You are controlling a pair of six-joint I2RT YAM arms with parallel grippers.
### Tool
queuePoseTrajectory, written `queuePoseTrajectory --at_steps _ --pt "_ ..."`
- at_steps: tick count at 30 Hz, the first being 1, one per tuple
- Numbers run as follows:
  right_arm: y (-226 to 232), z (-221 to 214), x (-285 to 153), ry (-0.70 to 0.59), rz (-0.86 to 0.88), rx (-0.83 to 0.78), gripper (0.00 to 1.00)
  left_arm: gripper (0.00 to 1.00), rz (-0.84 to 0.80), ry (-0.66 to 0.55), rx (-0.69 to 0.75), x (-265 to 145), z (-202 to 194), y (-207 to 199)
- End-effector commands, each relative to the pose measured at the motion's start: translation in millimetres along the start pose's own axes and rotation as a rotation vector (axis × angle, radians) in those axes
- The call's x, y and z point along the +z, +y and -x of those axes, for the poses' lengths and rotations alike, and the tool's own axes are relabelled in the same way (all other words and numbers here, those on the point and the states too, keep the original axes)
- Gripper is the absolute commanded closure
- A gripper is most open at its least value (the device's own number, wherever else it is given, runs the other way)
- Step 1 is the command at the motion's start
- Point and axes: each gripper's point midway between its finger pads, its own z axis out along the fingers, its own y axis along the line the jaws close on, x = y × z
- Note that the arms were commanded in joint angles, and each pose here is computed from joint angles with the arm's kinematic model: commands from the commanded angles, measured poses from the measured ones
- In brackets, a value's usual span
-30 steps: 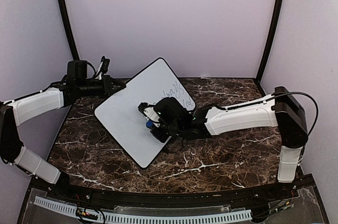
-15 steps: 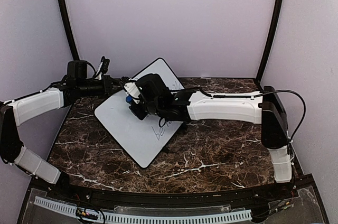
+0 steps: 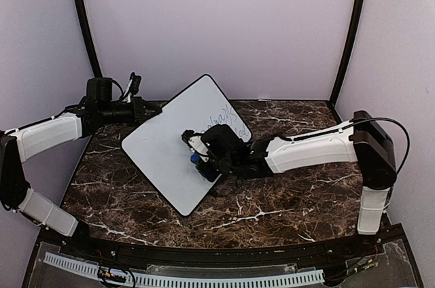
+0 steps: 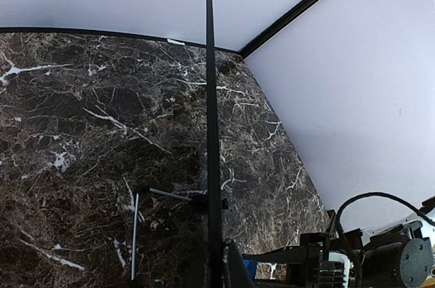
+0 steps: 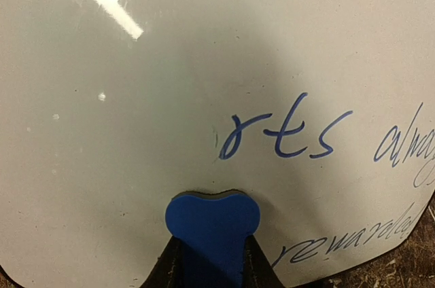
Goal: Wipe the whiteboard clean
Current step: Erase the whiteboard at the center of the board.
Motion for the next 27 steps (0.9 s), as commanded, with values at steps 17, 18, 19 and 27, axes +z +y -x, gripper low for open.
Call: queuePoseTrajectory --at_steps 17,18,19,27 --pt "-9.3 97.1 40.9 -0.105 -0.037 -0.06 0.8 1.0 -0.094 -0.043 0.084 -8.3 13.0 -33.0" --pt "-8.0 91.6 41.1 -0.096 -0.032 -0.056 0.79 1.0 -0.094 -0.043 0.084 -8.3 13.3 -32.9" --pt "-6.7 82.8 41.5 -0.081 -0.025 -0.053 0.79 1.0 -0.095 -0.043 0.084 -8.3 13.3 -33.3" --pt "-0.2 -9.6 23.9 0.059 0.012 -0.008 0.8 1.0 -0.095 -0.038 0.076 -6.8 12.3 -31.7"
